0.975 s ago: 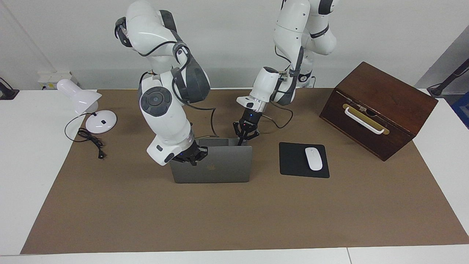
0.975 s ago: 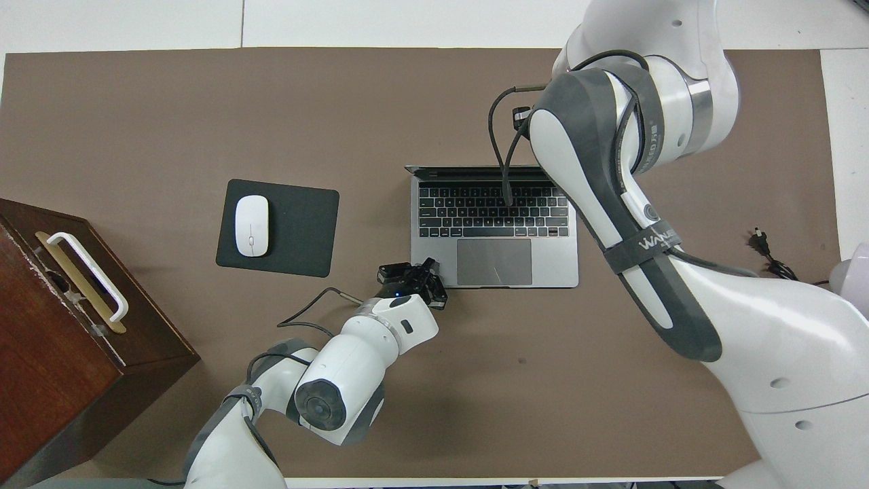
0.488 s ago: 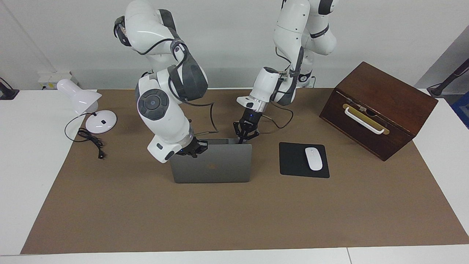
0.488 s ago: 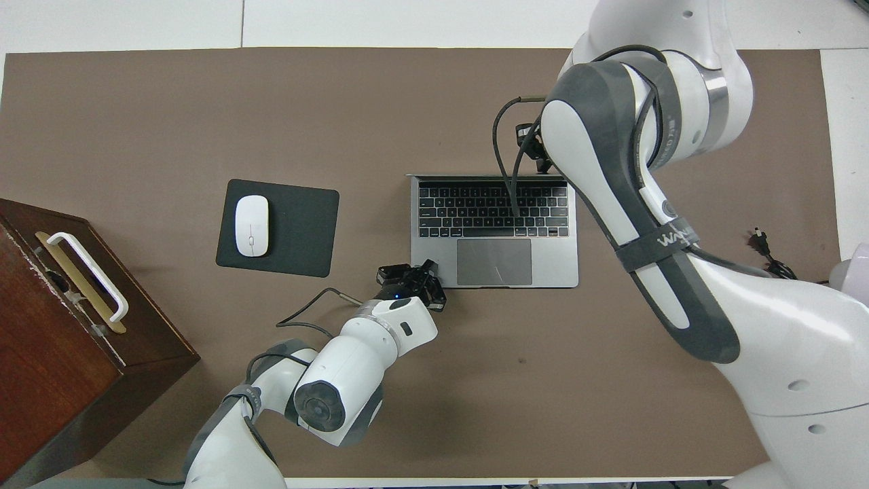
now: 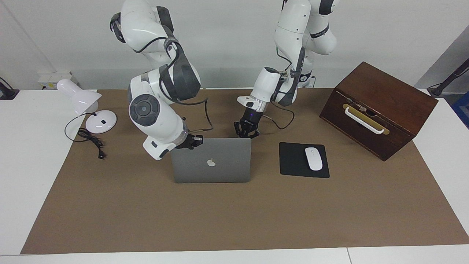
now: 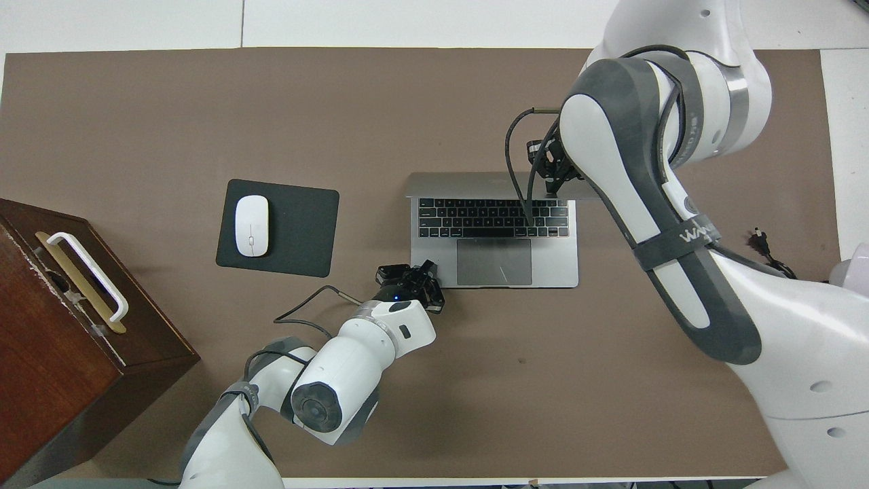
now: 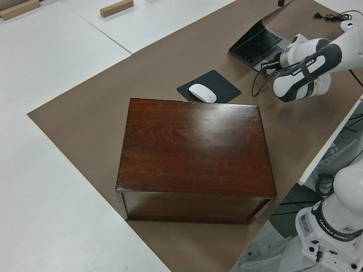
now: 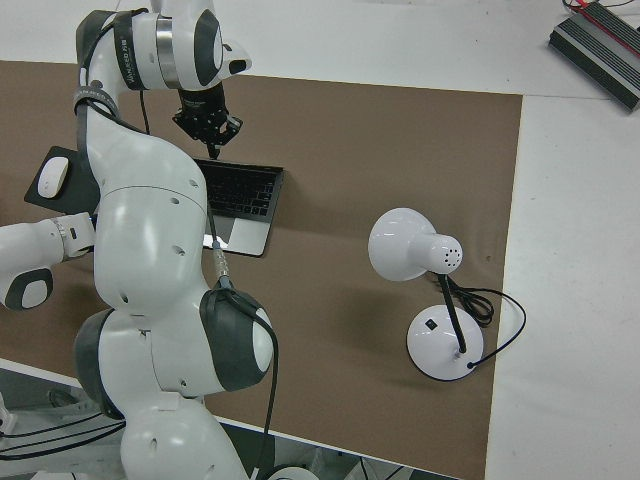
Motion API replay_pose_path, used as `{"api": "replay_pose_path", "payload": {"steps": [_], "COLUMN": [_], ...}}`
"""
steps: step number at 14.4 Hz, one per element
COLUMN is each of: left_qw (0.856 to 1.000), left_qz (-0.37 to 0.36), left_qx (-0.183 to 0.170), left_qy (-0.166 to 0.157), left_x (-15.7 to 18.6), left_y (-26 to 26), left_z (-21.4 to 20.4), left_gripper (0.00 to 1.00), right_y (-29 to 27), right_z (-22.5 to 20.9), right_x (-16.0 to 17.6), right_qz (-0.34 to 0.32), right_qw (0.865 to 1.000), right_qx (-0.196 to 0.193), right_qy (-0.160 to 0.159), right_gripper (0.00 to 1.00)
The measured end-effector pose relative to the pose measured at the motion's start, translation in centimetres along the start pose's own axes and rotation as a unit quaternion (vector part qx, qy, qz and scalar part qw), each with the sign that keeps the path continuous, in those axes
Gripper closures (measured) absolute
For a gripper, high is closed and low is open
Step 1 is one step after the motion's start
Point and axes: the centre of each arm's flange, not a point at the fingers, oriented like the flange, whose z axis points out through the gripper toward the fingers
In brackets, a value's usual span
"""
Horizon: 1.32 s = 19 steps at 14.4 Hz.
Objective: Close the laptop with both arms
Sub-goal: 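Push the laptop screen down onto the keyboard with the right gripper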
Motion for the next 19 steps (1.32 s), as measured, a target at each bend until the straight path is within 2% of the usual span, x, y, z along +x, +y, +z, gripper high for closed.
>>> {"api": "replay_pose_path", "payload": {"steps": [19], "left_qw": [1.000], "left_qz": [0.009], "left_qx": [-0.001], "left_qy": [0.000], "left_x": [-0.1], "left_y": [-0.2], "left_z": [-0.1], "left_gripper": [0.99], "right_y": [1.4], "right_z": [7.3], "right_x": [-1.9], "right_qz": [0.023], "right_qw": [0.999], "right_qx": [0.018], "right_qy": [0.036], "right_gripper": [0.99]}}
